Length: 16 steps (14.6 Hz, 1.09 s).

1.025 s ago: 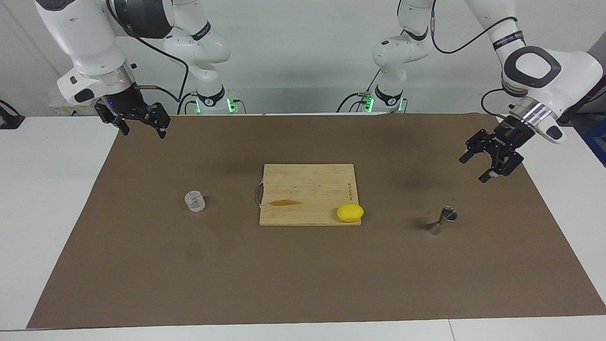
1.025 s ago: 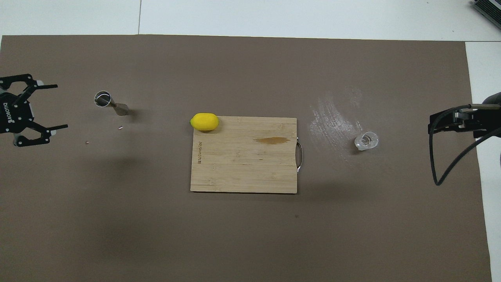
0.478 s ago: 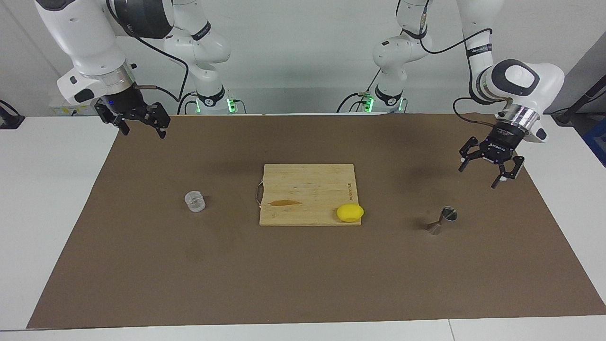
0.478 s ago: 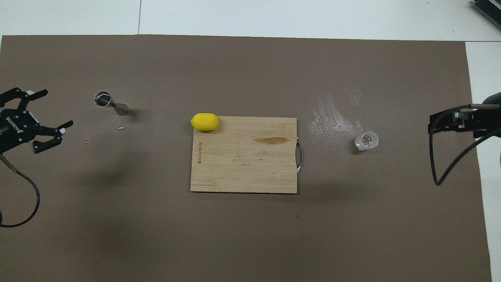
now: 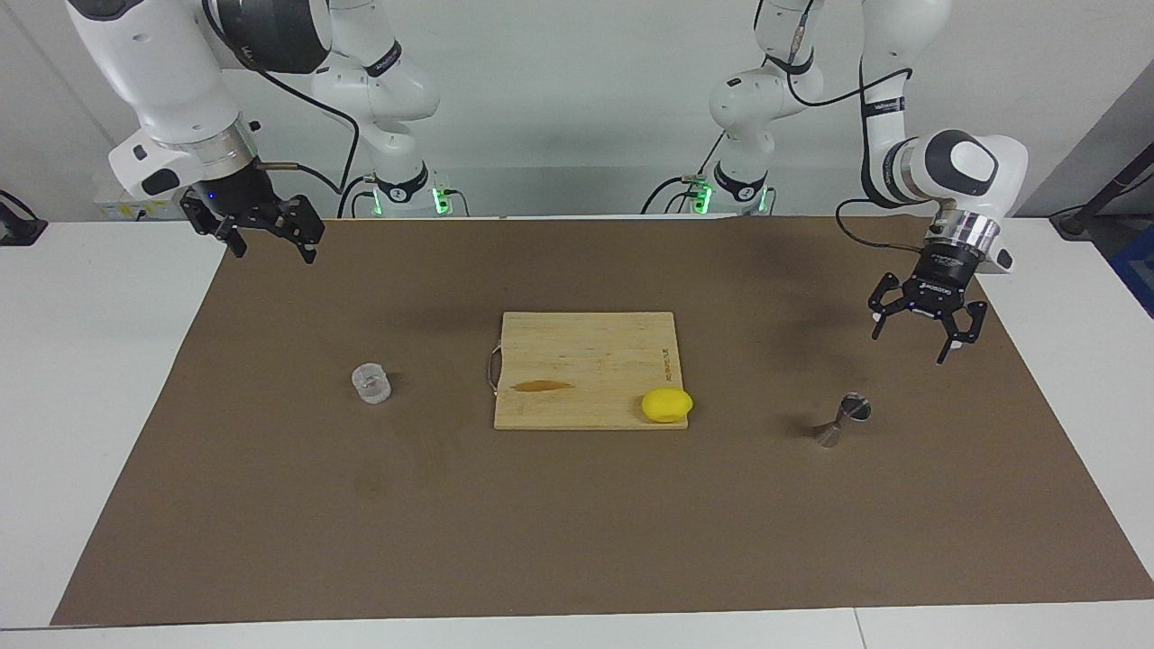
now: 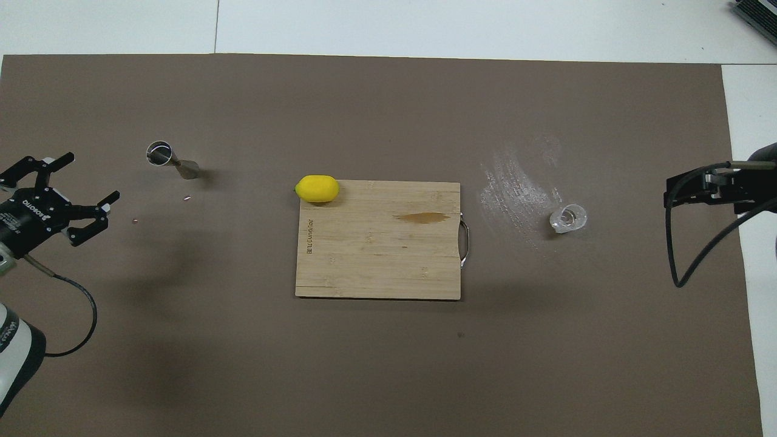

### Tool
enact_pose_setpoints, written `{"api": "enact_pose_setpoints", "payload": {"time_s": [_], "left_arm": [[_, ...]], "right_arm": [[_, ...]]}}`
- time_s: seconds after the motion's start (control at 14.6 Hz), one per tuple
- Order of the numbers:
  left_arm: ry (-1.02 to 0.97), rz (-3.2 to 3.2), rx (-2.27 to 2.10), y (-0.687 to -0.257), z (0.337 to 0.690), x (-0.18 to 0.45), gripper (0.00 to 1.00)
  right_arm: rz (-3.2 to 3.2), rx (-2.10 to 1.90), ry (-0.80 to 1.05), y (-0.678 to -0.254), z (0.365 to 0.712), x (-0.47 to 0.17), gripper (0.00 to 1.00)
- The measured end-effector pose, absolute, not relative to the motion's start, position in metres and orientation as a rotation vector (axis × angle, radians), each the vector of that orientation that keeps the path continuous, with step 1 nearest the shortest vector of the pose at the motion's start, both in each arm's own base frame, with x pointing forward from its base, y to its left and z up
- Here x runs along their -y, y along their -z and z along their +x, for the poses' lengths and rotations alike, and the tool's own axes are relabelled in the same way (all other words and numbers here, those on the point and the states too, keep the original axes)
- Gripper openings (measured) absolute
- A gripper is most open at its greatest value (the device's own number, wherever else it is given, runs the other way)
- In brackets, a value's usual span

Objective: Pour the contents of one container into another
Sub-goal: 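Move the left gripper toward the small metal cup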

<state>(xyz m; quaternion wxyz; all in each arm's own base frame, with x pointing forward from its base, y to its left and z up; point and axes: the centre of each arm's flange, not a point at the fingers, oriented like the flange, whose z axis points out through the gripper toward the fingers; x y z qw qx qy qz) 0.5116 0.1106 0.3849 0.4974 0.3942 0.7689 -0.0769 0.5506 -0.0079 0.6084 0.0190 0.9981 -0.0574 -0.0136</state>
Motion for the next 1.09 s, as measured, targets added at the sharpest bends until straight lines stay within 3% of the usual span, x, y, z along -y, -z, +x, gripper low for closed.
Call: {"api": "enact_pose_setpoints", "payload": {"time_s": [0.48,1.09], "left_arm": [[0.138,1.039,-1.804,-0.374,0.507,-0.104,1.0],[0.24,0.887,-1.779,-0.335,0.503,-0.113,1.0]], "right_arm": [[3.098,0.178,0.042,-0.608,0.551,0.008,1.0],[3.098,0.178,0.042,-0.608,0.551,0.008,1.0]]}}
